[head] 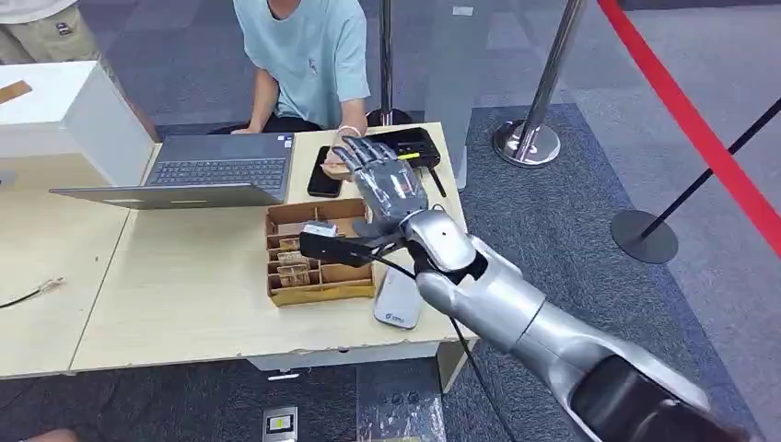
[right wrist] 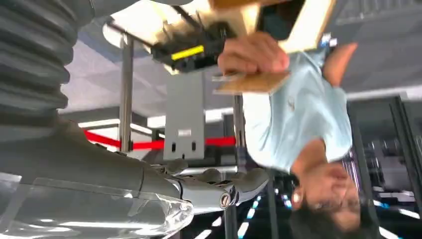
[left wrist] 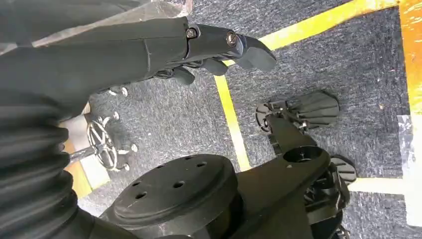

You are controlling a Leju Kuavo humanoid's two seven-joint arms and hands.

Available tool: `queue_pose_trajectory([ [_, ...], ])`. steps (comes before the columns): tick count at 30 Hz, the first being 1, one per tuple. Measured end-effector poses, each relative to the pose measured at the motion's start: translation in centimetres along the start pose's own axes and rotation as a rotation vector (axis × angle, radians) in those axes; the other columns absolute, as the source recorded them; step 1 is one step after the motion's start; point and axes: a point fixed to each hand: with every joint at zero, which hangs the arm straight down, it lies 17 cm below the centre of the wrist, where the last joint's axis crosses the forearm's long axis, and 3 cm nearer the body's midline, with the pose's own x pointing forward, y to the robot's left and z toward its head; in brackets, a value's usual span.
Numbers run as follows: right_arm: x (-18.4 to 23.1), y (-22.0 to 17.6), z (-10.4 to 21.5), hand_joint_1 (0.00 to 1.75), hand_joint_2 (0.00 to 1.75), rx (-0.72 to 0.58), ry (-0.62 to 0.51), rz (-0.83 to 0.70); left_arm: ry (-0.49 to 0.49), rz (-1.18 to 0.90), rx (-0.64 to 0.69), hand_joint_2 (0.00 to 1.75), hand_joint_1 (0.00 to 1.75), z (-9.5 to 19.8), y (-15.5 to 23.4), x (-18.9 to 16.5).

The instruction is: Pass the card to the sensor for recognition and then transmit it.

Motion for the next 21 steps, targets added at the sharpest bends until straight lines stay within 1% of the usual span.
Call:
queue_pose_trajectory([
  [5,-0.1,2.7,-0.2,0.0,1.75,0.048,0.019,-0.004,0.002,-0.006,-0.002,1.75,0.0,0.0,-0.1,-0.1],
  [6,-0.2,3.0,-0.2,0.0,1.75,0.049,0.024,-0.008,0.005,-0.01,-0.003,1.75,0.0,0.0,-0.1,-0.2],
  [7,-0.4,3.3,-0.2,0.07,1.75,0.05,0.03,-0.011,0.006,-0.012,-0.003,1.75,0.0,0.0,-0.1,-0.2],
  [11,-1.2,4.1,-0.4,0.05,1.75,0.046,0.054,-0.02,0.009,-0.021,-0.003,1.75,0.0,0.1,-0.2,-0.4],
  [17,-2.4,5.4,-0.1,0.07,1.75,0.073,0.084,-0.014,0.015,-0.025,-0.005,1.75,0.0,0.1,-0.2,-0.6],
  [18,-2.5,5.6,-0.1,0.1,1.75,0.078,0.089,-0.012,0.016,-0.026,-0.005,1.75,0.0,0.1,-0.2,-0.6],
  [21,-2.9,6.2,0.0,0.33,1.75,0.09,0.1,-0.016,0.02,-0.027,-0.005,1.75,0.0,0.1,-0.2,-0.7],
])
